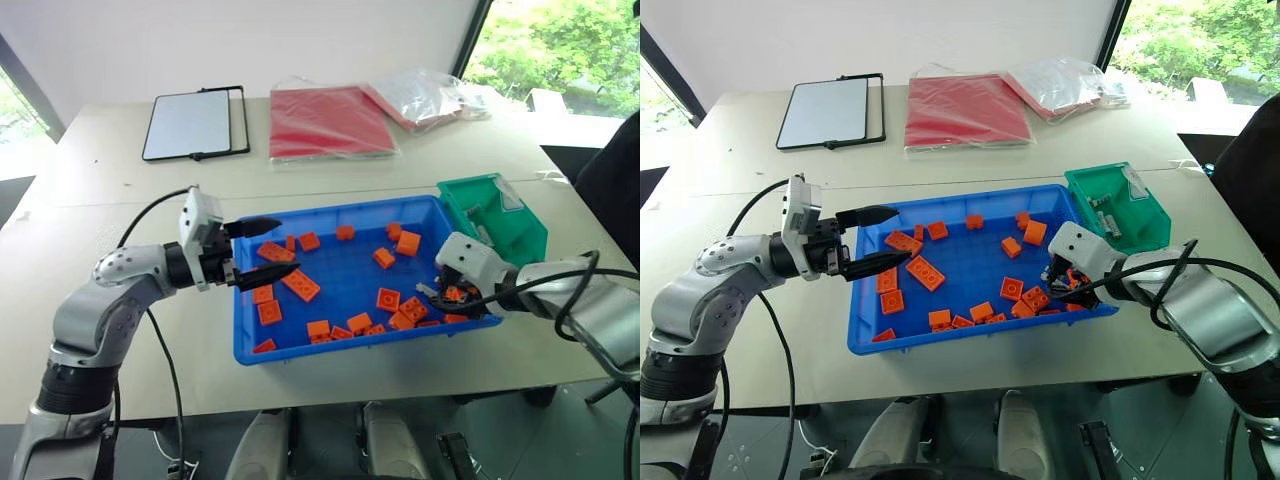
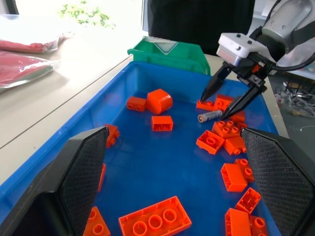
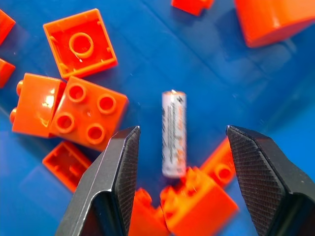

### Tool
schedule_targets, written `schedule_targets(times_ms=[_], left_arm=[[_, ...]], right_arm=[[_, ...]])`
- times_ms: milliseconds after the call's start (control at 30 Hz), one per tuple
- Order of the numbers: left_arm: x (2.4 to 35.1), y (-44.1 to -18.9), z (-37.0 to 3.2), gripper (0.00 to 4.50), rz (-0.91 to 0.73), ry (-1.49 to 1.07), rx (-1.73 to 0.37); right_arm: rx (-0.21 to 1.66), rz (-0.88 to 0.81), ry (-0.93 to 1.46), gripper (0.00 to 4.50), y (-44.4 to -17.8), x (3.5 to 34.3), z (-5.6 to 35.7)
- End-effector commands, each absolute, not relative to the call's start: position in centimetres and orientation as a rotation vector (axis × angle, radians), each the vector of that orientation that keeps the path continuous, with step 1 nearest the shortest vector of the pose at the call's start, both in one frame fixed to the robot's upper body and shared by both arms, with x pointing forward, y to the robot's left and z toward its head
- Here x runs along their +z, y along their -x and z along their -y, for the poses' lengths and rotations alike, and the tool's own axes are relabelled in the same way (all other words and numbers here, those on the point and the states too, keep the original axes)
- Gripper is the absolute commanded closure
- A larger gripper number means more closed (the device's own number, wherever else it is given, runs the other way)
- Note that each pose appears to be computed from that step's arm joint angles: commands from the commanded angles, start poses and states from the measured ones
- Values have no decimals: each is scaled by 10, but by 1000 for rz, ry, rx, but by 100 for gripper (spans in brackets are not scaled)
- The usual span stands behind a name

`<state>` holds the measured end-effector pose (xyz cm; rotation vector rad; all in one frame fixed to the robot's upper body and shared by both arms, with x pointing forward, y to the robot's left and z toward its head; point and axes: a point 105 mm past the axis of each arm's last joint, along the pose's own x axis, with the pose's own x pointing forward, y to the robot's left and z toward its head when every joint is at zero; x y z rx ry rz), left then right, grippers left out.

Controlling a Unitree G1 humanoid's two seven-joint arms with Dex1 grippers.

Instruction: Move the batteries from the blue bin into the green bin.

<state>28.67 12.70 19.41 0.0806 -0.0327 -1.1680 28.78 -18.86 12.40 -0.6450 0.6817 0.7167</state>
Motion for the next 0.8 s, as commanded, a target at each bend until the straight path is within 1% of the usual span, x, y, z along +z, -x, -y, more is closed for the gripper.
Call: schedule_targets(times_ms=[33,67,133,233,267,367,400,500,567,633,700,800], left_arm=[[209,-282,-128,0,95,-107,-1161],[209,-282,-128,0,96,-108,-1160],[210,-283,-129,0,98,-109,-1157],[211,-283,-130,0,98,-111,-1155],[211,-283,-130,0,98,-112,-1155],[211,-284,-130,0,97,-113,-1154],[211,-285,-129,0,98,-112,-1156],[211,-286,-128,0,98,-109,-1162],[210,-287,-127,0,97,-108,-1170],[211,-288,-125,0,97,-107,-1180],[212,-290,-124,0,99,-107,-1189],[212,-293,-122,0,100,-109,-1198]], right_arm=[[730,-652,666,165,-297,124,182],[731,-655,665,188,-299,122,181],[737,-656,661,253,-300,120,179],[741,-645,654,412,-300,124,177],[737,-631,647,449,-300,127,176],[691,-571,610,447,-303,147,178],[644,-500,560,447,-309,167,179],[536,-349,470,447,-321,210,187],[444,-304,441,447,-329,231,202],[298,-262,437,447,-340,250,232],[211,-260,446,447,-344,255,254],[198,-285,437,447,-346,247,265]])
